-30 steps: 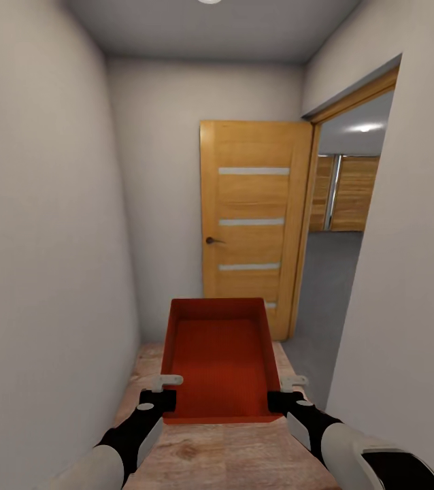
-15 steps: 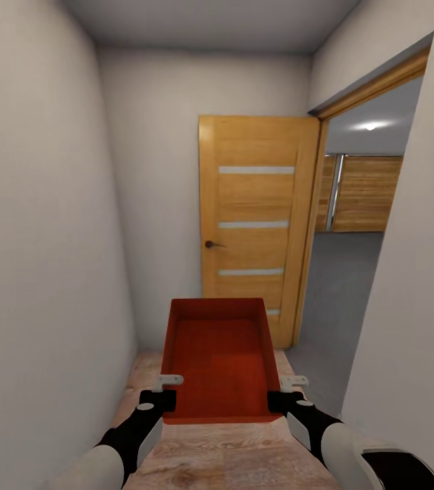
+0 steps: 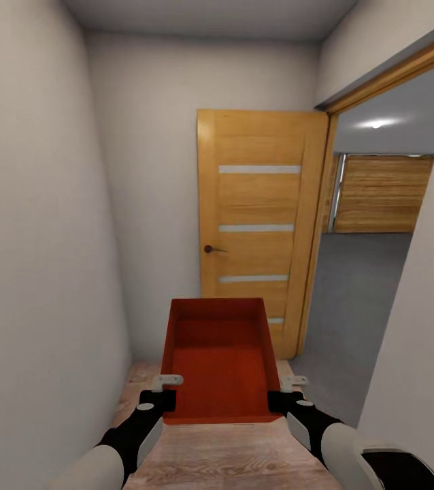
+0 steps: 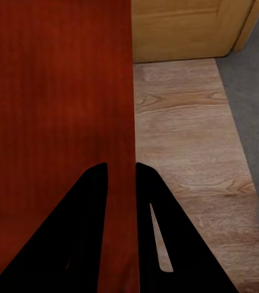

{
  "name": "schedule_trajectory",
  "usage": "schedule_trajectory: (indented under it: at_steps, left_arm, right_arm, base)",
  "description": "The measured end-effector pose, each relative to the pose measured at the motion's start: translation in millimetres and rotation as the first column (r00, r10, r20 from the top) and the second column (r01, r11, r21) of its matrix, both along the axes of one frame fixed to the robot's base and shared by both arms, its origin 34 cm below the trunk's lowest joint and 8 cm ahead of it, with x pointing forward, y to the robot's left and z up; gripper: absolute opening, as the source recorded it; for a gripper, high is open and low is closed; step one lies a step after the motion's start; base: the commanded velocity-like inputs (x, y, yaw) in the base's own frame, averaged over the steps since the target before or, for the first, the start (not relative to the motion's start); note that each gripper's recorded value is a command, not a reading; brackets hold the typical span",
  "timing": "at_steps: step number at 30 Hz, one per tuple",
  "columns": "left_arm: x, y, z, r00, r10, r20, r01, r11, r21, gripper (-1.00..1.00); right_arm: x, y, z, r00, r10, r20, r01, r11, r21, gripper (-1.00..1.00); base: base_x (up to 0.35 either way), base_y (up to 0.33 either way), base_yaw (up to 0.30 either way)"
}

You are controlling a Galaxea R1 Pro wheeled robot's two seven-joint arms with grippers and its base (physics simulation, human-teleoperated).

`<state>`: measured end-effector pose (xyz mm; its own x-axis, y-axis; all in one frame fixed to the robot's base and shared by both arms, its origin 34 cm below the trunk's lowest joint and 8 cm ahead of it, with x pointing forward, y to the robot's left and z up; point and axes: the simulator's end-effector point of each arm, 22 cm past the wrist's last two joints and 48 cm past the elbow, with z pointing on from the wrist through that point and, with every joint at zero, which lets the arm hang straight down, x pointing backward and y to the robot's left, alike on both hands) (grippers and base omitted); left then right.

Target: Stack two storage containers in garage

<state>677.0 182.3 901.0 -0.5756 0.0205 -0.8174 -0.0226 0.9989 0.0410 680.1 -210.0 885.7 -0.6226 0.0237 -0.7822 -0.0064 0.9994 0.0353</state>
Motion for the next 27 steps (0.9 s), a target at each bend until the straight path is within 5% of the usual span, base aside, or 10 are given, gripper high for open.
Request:
schedule_trajectory:
  at_steps: [27]
  left_arm:
    - [0.1, 0.0, 0.1, 1.000, 0.000, 0.000, 0.000, 1.000, 0.000, -1.00]
  right_arm:
    - [0.0, 0.0, 0.0, 1.000, 0.000, 0.000, 0.000, 1.000, 0.000, -1.00]
  base:
    - [0.322, 0.000, 0.000]
